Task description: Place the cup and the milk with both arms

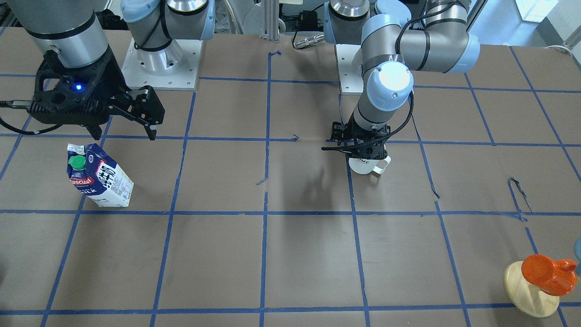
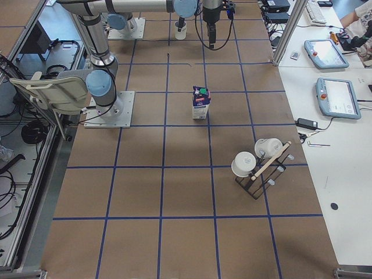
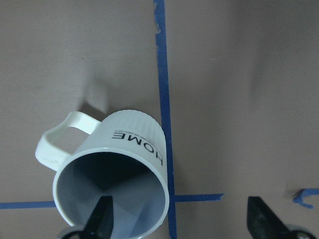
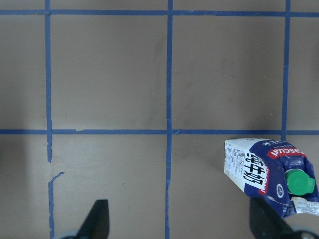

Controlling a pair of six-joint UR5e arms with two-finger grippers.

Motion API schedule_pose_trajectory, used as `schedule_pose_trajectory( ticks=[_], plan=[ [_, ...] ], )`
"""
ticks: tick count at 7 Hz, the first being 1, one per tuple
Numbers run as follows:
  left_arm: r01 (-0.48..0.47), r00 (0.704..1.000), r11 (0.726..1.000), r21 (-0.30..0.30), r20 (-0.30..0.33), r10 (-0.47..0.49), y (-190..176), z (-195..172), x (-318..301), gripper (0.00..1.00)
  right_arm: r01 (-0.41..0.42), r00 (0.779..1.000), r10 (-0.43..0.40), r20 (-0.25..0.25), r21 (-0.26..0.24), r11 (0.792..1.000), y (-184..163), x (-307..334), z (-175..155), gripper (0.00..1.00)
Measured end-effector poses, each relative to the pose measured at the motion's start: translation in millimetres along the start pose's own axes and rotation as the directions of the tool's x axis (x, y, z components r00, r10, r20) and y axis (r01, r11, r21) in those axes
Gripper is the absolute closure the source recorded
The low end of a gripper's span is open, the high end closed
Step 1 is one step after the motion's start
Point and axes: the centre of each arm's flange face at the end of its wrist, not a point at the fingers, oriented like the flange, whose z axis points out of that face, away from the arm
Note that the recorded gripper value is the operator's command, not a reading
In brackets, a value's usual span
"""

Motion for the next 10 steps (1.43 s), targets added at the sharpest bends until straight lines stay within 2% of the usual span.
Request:
schedule_pose_trajectory(
  ticks=[3,5,8,10],
  plan=[
    [-0.004,1.0,1.0,0.004,0.001,0.004,-5,10,0,1.0,0.001,1.0,-0.001,-0.001,-0.001,1.0,0,0,0,0.0],
    [0.055,0.998,0.995,0.079,0.0,-0.056,-12,-2,1,1.0,0.001,1.0,-0.001,-0.002,-0.001,1.0,0,2,0,0.0],
    [0.201,0.979,0.961,0.19,-0.069,-0.191,-29,-49,55,1.0,0.003,1.0,-0.003,-0.006,-0.004,1.0,0,2,1,0.0],
    [0.336,0.94,0.921,0.197,-0.138,-0.313,-36,-60,119,1.0,0.003,1.0,-0.003,-0.008,-0.006,1.0,0,3,2,0.0]
  ],
)
